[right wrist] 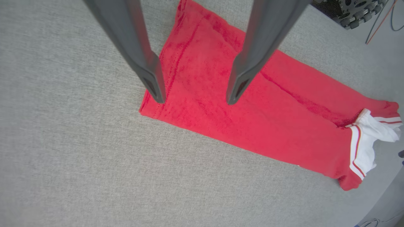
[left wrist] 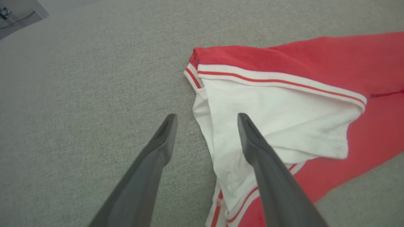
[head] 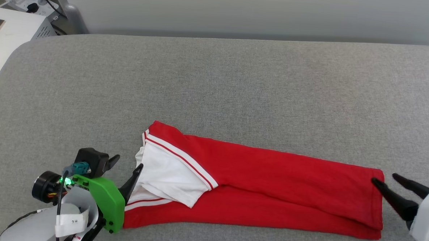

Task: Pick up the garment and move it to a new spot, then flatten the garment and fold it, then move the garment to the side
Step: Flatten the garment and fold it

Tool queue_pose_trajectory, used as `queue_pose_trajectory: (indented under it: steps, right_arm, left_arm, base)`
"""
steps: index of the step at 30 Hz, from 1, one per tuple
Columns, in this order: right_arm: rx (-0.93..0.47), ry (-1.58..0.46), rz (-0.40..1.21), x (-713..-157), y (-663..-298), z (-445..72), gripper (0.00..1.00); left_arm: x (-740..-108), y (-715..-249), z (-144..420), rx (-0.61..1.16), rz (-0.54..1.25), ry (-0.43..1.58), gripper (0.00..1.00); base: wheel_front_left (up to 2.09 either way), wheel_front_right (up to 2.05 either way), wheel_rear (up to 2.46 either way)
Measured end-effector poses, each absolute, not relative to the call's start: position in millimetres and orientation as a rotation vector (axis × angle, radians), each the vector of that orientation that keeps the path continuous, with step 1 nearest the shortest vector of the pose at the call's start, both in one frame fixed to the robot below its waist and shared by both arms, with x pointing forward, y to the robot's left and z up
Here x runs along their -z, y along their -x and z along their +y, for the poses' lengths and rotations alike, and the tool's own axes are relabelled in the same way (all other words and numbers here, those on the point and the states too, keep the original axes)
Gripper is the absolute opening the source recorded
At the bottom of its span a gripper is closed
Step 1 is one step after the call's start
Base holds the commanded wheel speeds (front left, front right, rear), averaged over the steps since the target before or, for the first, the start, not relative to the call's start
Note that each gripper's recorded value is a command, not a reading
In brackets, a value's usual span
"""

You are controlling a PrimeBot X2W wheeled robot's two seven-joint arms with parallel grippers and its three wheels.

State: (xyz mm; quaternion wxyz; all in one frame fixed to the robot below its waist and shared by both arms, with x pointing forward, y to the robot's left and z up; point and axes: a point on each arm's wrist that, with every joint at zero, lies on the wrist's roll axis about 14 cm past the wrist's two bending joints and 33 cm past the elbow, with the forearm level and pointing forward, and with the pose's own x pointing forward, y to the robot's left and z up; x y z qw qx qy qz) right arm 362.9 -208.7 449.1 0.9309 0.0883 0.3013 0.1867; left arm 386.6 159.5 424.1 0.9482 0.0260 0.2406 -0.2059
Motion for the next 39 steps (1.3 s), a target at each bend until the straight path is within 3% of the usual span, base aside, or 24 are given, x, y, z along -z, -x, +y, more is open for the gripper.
queue_pose_trajectory:
  steps: [7, 18, 27, 39]
  right_arm:
    - [-0.302, -0.165, 0.580, -475, -380, -242, 1.00]
    - [-0.231, -0.300, 0.833, -425, -372, -251, 1.00]
    - [-0.235, -0.383, 0.990, -380, -357, -229, 1.00]
    - [-0.334, -0.402, 1.017, -369, -364, -191, 1.00]
  left_arm:
    - [-455, -407, 177, 0.274, 0.317, -0.082, 1.00]
    - [-491, -415, 199, 0.072, 0.104, -0.078, 1.00]
    - [-494, -403, 224, -0.064, 0.034, -0.087, 1.00]
    - [-500, -394, 227, -0.101, -0.029, -0.043, 1.00]
  base:
    - [0.00, 0.00, 0.00]
    - [0.00, 0.00, 0.00]
    - [0.00, 0.00, 0.00]
    - [0.00, 0.00, 0.00]
